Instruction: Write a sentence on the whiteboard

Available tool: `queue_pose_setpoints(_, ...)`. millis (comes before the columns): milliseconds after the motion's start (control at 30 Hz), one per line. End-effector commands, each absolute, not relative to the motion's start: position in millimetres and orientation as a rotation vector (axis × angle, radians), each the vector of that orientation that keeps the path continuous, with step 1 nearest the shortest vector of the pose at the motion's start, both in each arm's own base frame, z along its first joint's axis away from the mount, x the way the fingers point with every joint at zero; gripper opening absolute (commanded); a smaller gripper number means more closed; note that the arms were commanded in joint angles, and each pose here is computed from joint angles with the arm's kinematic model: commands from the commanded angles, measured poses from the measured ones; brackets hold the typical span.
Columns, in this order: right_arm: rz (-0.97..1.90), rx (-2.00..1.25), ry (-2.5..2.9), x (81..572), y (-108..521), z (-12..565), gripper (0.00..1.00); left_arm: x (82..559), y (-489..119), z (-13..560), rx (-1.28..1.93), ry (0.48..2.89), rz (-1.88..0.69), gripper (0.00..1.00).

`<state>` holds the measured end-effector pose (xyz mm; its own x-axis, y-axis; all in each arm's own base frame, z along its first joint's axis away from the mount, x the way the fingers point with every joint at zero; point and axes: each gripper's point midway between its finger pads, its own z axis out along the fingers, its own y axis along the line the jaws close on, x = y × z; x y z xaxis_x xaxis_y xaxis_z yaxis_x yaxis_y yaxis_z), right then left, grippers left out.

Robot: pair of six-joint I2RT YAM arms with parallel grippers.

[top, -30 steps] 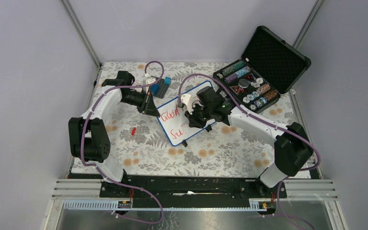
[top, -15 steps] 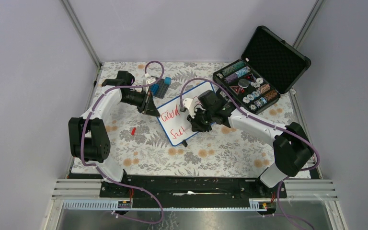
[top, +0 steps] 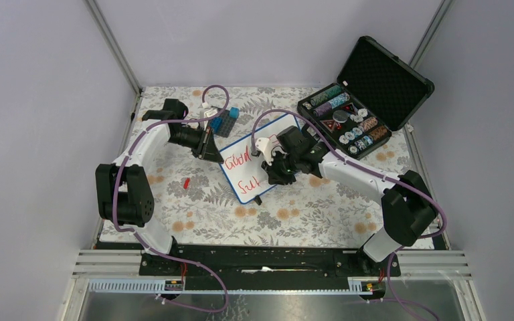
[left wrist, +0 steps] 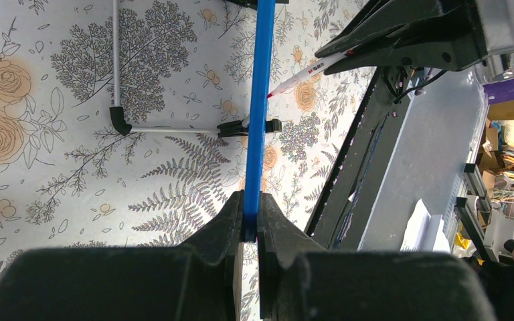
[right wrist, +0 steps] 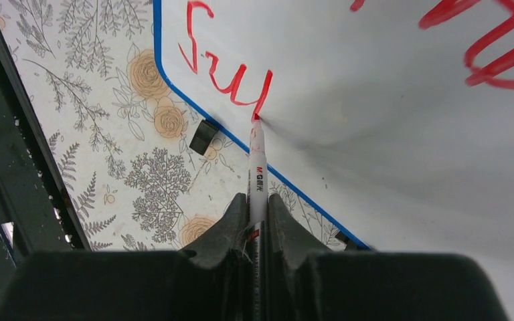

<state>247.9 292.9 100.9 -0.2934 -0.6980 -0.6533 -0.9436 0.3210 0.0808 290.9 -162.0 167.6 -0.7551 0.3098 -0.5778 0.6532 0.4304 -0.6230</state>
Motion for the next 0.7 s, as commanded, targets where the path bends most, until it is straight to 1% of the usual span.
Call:
queue_pose_setpoints(0, 0.612, -1.384, 2.001, 273.5, 304.6, 130.9, 0.00, 292.7, -164.0, 167.1, 0.845, 2.301, -1.234, 0.00)
queue_pose_setpoints(667, 0.610, -1.364, 1.988, 282.0, 305.5, 141.4, 0.00, 291.8, -163.6, 167.4, 0.848, 2.301, -1.229, 0.00)
